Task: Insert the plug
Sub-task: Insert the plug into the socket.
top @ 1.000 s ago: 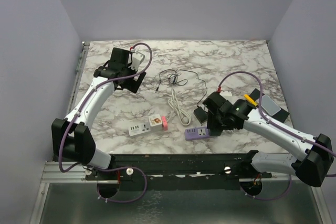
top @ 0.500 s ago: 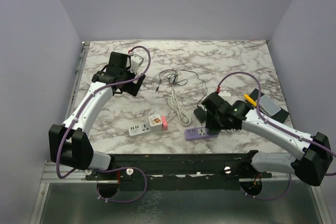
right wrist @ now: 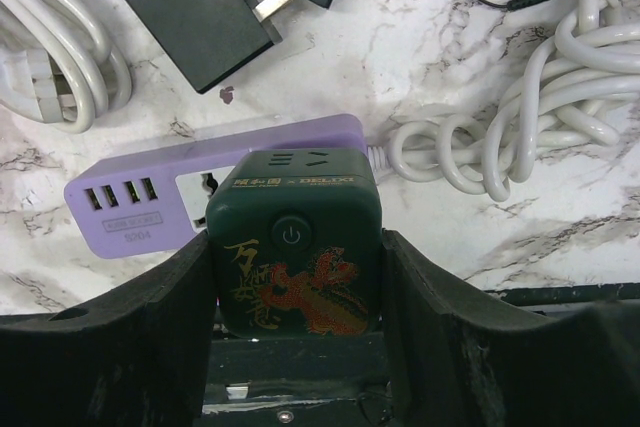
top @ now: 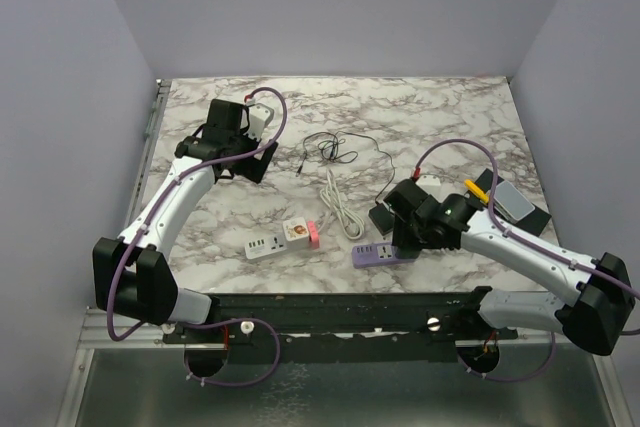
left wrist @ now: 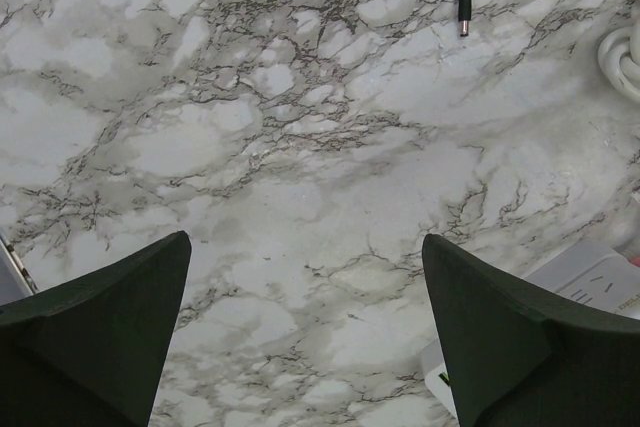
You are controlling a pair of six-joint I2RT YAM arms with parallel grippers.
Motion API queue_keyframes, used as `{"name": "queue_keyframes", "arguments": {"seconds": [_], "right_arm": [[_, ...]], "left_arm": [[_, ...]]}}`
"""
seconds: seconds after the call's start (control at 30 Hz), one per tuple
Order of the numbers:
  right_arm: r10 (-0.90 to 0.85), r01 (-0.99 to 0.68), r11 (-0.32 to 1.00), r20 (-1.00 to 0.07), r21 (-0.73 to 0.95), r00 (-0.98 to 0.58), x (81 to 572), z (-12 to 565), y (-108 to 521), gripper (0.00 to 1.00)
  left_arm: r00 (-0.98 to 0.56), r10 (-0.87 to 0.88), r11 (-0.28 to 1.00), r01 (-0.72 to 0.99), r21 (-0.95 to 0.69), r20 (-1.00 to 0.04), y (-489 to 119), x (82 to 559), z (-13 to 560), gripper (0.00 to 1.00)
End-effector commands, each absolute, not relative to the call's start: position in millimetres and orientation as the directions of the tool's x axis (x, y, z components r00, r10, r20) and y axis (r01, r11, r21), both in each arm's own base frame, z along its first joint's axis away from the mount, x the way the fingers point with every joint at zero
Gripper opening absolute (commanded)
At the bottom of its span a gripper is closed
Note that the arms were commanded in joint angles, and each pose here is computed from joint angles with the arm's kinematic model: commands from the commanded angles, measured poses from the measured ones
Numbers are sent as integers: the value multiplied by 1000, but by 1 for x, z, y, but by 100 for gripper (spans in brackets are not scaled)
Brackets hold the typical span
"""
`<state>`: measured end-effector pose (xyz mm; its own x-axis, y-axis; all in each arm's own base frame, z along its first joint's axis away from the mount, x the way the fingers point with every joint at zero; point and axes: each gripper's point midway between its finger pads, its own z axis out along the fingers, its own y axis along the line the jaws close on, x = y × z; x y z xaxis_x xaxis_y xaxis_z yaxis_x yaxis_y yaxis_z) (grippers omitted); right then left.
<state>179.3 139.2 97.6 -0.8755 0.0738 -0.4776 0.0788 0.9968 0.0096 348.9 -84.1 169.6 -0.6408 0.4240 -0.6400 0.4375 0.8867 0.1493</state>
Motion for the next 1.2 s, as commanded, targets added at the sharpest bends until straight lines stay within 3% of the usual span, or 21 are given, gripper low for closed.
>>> {"name": "queue_keyframes", "arguments": {"seconds": [0.0,0.63,1.17], "right_arm": [[75,99,995,-484,-24,-872,176,95,127,0],[125,145,989,-415,-16,-901,157,55,126,1],[112,134,991,-557,1,-823,159,83,136,1]], "left_arm": [[-623,406,891,433,137,-669,-86,348,178,99],[-592,396,899,405,166,-702,-81,352,197,99],[-597,387,908,379,179,-703,-78,355,199,99]]}}
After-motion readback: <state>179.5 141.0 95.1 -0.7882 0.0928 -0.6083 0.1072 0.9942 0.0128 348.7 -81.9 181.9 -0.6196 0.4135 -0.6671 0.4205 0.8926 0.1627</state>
